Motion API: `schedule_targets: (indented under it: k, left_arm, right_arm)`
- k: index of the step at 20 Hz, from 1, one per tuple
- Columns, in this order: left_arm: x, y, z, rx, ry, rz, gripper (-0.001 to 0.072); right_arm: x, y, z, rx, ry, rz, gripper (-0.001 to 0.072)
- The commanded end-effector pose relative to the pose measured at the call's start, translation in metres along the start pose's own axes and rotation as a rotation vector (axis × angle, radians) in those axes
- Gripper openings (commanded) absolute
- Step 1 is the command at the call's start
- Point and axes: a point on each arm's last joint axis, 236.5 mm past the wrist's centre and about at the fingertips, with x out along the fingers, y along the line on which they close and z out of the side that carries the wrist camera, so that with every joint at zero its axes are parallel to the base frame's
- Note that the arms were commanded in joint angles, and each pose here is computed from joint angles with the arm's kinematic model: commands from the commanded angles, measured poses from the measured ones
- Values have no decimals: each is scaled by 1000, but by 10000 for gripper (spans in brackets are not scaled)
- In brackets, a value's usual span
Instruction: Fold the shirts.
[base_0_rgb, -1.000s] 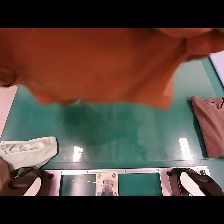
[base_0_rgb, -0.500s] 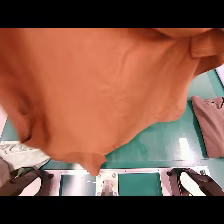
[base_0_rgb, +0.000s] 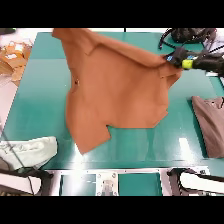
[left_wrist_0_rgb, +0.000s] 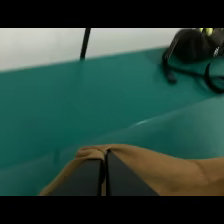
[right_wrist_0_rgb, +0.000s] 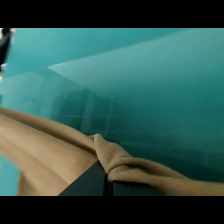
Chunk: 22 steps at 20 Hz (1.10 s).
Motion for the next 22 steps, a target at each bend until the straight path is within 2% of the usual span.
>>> schedule_targets:
  k: [1,4,5,6,7,8,9,10,11,12,13,14,15,16,17,20,22]
  left_arm:
    - [81,11,-73,-24,87,-11,25]
    - [115,9,-112,-48,134,-18,26]
    - [119,11,-122,-57,152,-19,27]
    - [119,10,-125,-62,165,-24,135]
    - [117,11,-125,-64,172,-26,456]
    - [112,12,-123,-87,185,-33,566]
    - [101,9,-123,-102,226,-62,567]
    - [87,6,-126,-89,289,-99,566]
    - [71,10,-131,-92,352,-117,496]
    - [54,17,-138,-110,412,-124,329]
    - [36,26,-143,-142,461,-129,108]
    - [21,37,-149,-195,503,-124,25]
    - [7,46,-153,-256,536,-108,24]
    - [-8,54,-160,-298,582,-94,23]
    - [-21,59,-169,-330,638,-71,23]
    - [-73,69,-220,-353,891,64,23]
    - [-96,62,-239,-374,929,102,23]
  right_arm:
    - [71,-82,-22,106,23,-105,16]
    - [106,-114,-34,161,15,-110,19]
    - [112,-120,-35,172,19,-109,74]
    - [116,-123,-32,174,18,-108,171]
    - [115,-124,-26,171,8,-105,264]
    - [109,-119,-16,163,6,-85,315]
    - [99,-112,-8,151,18,-54,312]
    - [83,-106,-1,135,47,-21,297]
    - [64,-103,2,124,77,5,251]
    - [47,-105,3,125,100,12,251]
    - [30,-110,1,139,125,4,234]
    - [13,-117,-5,151,162,-12,135]
    - [-2,-125,-15,175,199,-42,112]
    - [-14,-133,-28,194,232,-75,48]
    - [-25,-139,-44,214,267,-113,16]
    - [-57,-157,-97,258,340,-235,15]
    - [-81,-173,-130,310,369,-316,16]
